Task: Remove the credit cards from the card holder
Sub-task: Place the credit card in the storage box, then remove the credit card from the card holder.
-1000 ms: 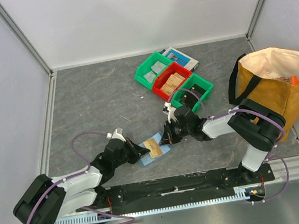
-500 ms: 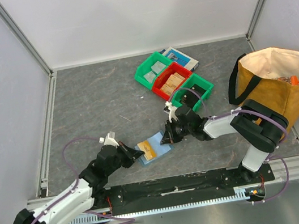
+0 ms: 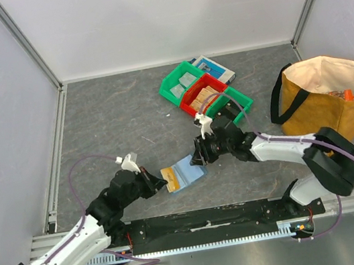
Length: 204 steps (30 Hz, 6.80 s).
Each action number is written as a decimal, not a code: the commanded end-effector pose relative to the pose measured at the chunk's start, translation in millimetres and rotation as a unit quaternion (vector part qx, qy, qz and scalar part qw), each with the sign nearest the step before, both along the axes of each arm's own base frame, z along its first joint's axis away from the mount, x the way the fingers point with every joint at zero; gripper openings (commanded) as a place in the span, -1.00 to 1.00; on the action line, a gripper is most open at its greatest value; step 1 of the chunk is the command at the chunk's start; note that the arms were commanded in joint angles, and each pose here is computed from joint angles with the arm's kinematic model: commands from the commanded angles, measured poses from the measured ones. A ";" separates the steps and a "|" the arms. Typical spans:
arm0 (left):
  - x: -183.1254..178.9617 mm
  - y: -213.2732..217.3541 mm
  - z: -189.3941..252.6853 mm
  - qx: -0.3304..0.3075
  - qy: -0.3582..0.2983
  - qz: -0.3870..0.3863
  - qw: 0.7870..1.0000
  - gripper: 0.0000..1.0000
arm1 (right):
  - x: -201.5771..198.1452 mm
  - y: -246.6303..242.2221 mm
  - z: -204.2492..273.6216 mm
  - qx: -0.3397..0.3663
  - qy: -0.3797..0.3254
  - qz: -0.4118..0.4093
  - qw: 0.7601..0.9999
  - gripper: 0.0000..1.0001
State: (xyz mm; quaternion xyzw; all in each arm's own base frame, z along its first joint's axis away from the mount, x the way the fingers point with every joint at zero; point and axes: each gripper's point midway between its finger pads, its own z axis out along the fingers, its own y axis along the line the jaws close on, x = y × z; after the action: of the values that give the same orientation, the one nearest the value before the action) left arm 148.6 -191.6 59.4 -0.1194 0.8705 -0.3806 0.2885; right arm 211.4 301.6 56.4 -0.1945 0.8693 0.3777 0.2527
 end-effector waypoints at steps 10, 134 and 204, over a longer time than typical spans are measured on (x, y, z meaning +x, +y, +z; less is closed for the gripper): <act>-0.7 -41.7 92.3 0.010 -0.197 -0.214 0.957 -0.97 | -15.6 18.3 145.9 0.051 -0.211 0.254 0.943 0.37; 29.9 23.8 -17.0 0.074 0.011 0.024 0.997 0.44 | -26.7 75.6 14.7 -0.217 -0.254 0.039 0.942 0.96; -0.4 22.4 -28.7 0.066 0.042 -0.024 0.997 -0.96 | -17.6 95.2 8.7 -0.241 -0.287 0.070 0.924 0.96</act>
State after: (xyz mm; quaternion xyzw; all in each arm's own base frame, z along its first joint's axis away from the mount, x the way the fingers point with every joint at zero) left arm 144.7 -165.6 20.1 -0.1127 0.9109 -0.3168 0.2391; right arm 185.2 382.3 56.1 -0.4119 0.8187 0.1038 0.3865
